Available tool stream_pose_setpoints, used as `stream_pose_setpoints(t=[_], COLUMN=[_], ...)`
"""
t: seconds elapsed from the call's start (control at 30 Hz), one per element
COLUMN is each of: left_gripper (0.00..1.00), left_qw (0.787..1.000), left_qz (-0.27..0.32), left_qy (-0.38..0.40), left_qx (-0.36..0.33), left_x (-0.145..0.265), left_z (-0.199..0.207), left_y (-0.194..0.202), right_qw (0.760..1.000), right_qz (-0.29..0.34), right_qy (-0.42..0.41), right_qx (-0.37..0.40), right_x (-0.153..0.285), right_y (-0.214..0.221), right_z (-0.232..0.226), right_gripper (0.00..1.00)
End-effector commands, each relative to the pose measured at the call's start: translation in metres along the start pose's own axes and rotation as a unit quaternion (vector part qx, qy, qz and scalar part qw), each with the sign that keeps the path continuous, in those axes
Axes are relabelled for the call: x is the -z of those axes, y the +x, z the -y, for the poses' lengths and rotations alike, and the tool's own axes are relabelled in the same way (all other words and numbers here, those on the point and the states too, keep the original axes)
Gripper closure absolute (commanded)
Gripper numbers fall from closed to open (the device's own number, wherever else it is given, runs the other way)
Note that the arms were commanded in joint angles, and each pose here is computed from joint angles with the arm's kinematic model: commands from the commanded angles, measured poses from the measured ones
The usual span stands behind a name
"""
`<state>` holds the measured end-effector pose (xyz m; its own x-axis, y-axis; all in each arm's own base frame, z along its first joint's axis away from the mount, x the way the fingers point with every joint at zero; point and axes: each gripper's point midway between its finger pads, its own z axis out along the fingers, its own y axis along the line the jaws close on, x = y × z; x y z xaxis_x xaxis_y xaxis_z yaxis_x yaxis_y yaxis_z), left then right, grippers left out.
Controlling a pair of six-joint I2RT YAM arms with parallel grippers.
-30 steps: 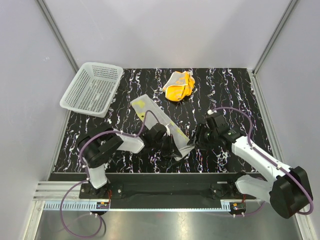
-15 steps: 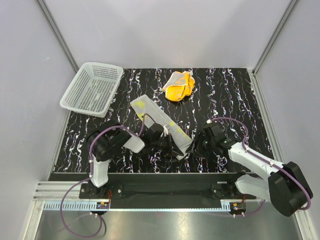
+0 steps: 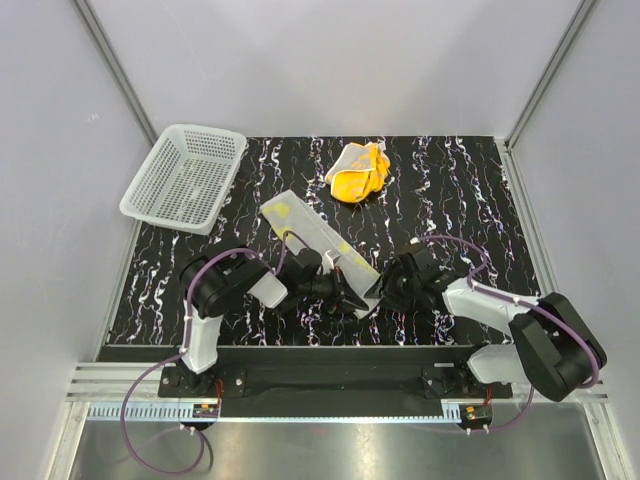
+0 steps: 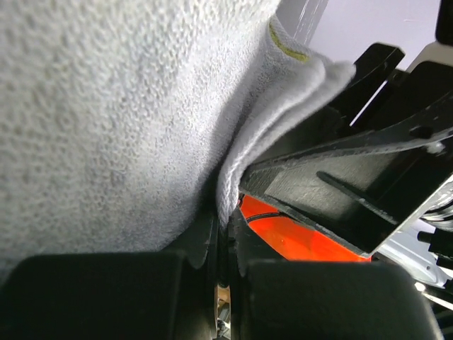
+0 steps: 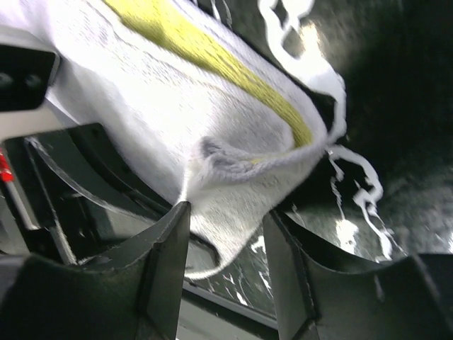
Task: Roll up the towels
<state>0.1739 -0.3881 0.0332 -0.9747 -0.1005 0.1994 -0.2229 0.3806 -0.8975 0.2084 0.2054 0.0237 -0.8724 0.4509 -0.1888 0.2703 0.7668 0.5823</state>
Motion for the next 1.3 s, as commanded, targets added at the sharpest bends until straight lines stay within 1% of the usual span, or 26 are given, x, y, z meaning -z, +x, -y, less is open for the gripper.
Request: stream_pose_setpoints(t=[0.0, 0.17, 0.2, 0.23, 0.33, 0.37, 0.43, 0.47, 0.53, 0.57, 0.6, 0.63, 0.67, 0.7, 0.73, 0.8, 0.83, 0.87, 0.9, 0.93, 1.0, 1.03, 1.1, 1.13, 1.2, 1.27], left_gripper=[1.00, 1.00, 1.00, 1.00, 1.00, 0.98, 0.91, 0.81, 0.69, 0.61, 0.49, 0.42, 0.37, 0.31, 0.30, 0.30, 0.30, 0.30, 0.29, 0.29, 0.29, 0.29, 0.29, 0.29, 0.29, 0.30], left_qw=[1.000, 0.999, 0.999, 0.999, 0.999, 0.999, 0.998, 0.996, 0.991, 0.984, 0.981, 0.975, 0.968, 0.964, 0.957, 0.941, 0.924, 0.905, 0.888, 0.858, 0.817, 0.805, 0.780, 0.762, 0.745, 0.710], left_qz=[-0.015, -0.020, -0.020, -0.021, -0.022, -0.019, -0.010, 0.003, 0.021, 0.034, 0.043, 0.061, 0.062, 0.071, 0.085, 0.101, 0.126, 0.139, 0.156, 0.188, 0.227, 0.229, 0.239, 0.242, 0.244, 0.238], left_qy=[0.021, 0.025, 0.026, 0.027, 0.026, 0.012, -0.010, -0.052, -0.084, -0.123, -0.133, -0.153, -0.179, -0.188, -0.215, -0.236, -0.266, -0.279, -0.296, -0.323, -0.343, -0.335, -0.339, -0.341, -0.341, -0.351], left_qx=[-0.012, -0.011, -0.011, -0.012, -0.024, -0.025, -0.061, -0.079, -0.107, -0.124, -0.138, -0.148, -0.161, -0.174, -0.177, -0.220, -0.245, -0.289, -0.315, -0.353, -0.404, -0.434, -0.468, -0.495, -0.520, -0.562], left_x=[0.004, 0.005, 0.005, 0.005, 0.005, 0.006, 0.007, 0.012, 0.016, 0.024, 0.026, 0.030, 0.038, 0.040, 0.048, 0.055, 0.063, 0.067, 0.072, 0.079, 0.086, 0.081, 0.079, 0.074, 0.066, 0.053], left_z=[0.008, 0.009, 0.009, 0.009, 0.011, 0.009, 0.008, -0.003, -0.002, -0.010, -0.006, -0.009, -0.015, -0.011, -0.015, -0.008, -0.006, 0.004, 0.008, 0.016, 0.031, 0.040, 0.047, 0.050, 0.055, 0.057], left_y=[0.005, 0.007, 0.007, 0.007, 0.007, 0.007, 0.003, 0.001, -0.007, -0.010, -0.014, -0.021, -0.021, -0.025, -0.029, -0.036, -0.038, -0.040, -0.041, -0.039, -0.040, -0.026, -0.019, -0.011, -0.004, 0.007], right_qw=[0.999, 0.999, 0.999, 0.999, 0.999, 0.998, 0.998, 0.997, 0.996, 0.996, 0.996, 0.995, 0.995, 0.995, 0.994, 0.993, 0.993, 0.993, 0.992, 0.992, 0.991, 0.991, 0.990, 0.990, 0.990, 0.990], right_qz=[0.031, 0.041, 0.041, 0.041, 0.035, 0.032, 0.024, 0.023, 0.020, 0.021, 0.023, 0.019, 0.019, 0.017, 0.013, 0.006, 0.003, -0.002, -0.004, -0.007, -0.015, -0.018, -0.023, -0.026, -0.028, -0.032], right_qy=[0.030, 0.032, 0.032, 0.033, 0.041, 0.046, 0.063, 0.068, 0.086, 0.089, 0.090, 0.096, 0.098, 0.101, 0.107, 0.115, 0.117, 0.119, 0.123, 0.126, 0.132, 0.134, 0.136, 0.136, 0.138, 0.137], right_qx=[-0.004, -0.003, -0.002, -0.001, 0.000, -0.001, 0.001, 0.002, 0.004, 0.005, 0.006, 0.007, 0.007, 0.008, 0.008, 0.009, 0.009, 0.009, 0.011, 0.013, 0.018, 0.021, 0.025, 0.026, 0.026, 0.025], right_x=[-0.009, -0.011, -0.011, -0.011, -0.009, -0.008, -0.005, -0.003, 0.002, 0.006, 0.008, 0.011, 0.013, 0.014, 0.016, 0.019, 0.020, 0.020, 0.022, 0.023, 0.024, 0.025, 0.026, 0.025, 0.025, 0.025], right_y=[-0.010, -0.015, -0.015, -0.015, -0.013, -0.013, -0.010, -0.011, -0.010, -0.010, -0.012, -0.011, -0.011, -0.011, -0.010, -0.009, -0.008, -0.007, -0.007, -0.006, -0.007, -0.007, -0.007, -0.007, -0.006, -0.005], right_z=[0.010, 0.009, 0.008, 0.009, 0.010, 0.011, 0.014, 0.014, 0.018, 0.018, 0.017, 0.017, 0.017, 0.017, 0.018, 0.018, 0.018, 0.019, 0.018, 0.018, 0.016, 0.015, 0.013, 0.012, 0.012, 0.012], right_gripper=[0.48, 0.55, 0.58, 0.67, 0.78, 0.83, 0.86, 0.88, 0.90, 0.90, 0.91, 0.91, 0.91, 0.91, 0.91, 0.91, 0.91, 0.91, 0.91, 0.91, 0.91, 0.91, 0.91, 0.91, 0.91, 0.91])
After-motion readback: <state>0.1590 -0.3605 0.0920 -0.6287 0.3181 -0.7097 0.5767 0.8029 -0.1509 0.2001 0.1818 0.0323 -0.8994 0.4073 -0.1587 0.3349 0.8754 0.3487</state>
